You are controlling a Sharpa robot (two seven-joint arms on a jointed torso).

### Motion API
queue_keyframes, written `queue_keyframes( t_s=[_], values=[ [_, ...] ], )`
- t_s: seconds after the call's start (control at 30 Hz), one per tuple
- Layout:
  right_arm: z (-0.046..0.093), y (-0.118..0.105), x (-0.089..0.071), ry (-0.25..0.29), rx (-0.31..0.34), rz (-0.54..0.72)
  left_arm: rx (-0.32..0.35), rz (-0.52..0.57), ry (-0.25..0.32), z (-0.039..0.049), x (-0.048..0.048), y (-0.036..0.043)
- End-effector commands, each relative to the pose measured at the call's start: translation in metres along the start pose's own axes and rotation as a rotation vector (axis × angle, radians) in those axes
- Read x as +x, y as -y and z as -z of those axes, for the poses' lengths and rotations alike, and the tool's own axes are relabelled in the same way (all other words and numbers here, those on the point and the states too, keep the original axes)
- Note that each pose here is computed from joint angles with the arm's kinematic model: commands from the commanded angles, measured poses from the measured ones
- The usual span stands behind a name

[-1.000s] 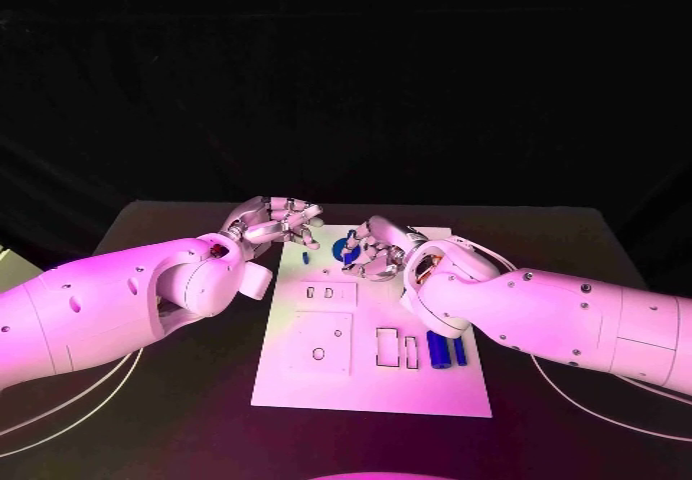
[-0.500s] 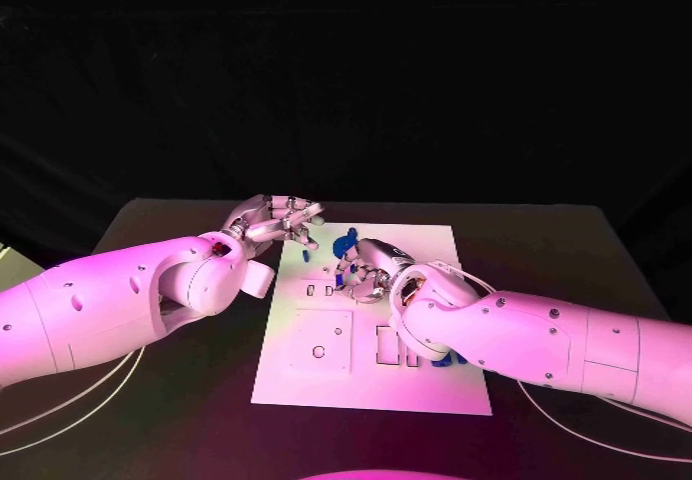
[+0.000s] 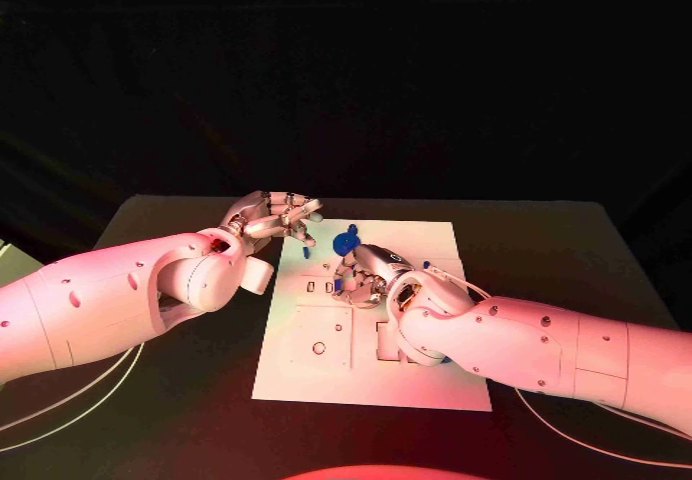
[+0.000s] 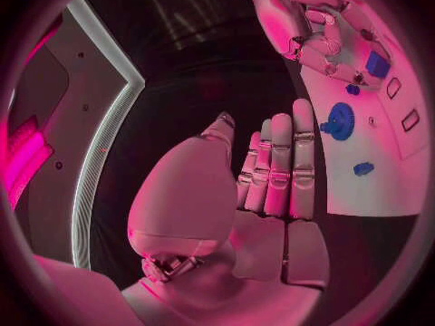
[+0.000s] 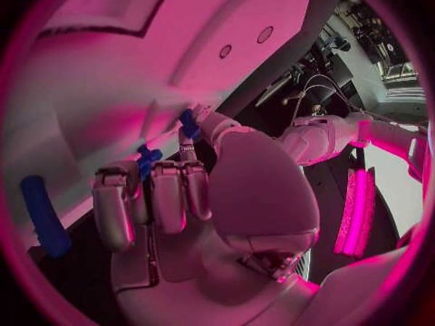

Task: Assemble the parts on the task board

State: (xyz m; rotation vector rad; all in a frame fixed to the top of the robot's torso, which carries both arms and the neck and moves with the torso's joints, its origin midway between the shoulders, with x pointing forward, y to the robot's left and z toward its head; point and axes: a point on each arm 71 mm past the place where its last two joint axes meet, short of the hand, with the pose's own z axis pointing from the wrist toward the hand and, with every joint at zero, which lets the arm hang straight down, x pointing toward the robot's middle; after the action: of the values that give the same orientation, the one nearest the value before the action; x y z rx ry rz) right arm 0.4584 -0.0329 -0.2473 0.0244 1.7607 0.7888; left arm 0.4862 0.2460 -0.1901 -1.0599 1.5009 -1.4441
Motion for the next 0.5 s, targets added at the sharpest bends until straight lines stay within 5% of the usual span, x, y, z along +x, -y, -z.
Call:
queue_keyframes(
  t_s=[0.03, 0.5],
  values=[
    [0.0009, -0.0036, 0.0012, 0.009, -0.022, 0.021, 0.005, -0.001, 0.0, -0.0001, 0.0008, 0.0012],
    [0.0004, -0.0018, 0.0022, 0.007, -0.019, 0.031, 0.002, 0.001, -0.003, 0.0006, 0.0, 0.001]
  ],
)
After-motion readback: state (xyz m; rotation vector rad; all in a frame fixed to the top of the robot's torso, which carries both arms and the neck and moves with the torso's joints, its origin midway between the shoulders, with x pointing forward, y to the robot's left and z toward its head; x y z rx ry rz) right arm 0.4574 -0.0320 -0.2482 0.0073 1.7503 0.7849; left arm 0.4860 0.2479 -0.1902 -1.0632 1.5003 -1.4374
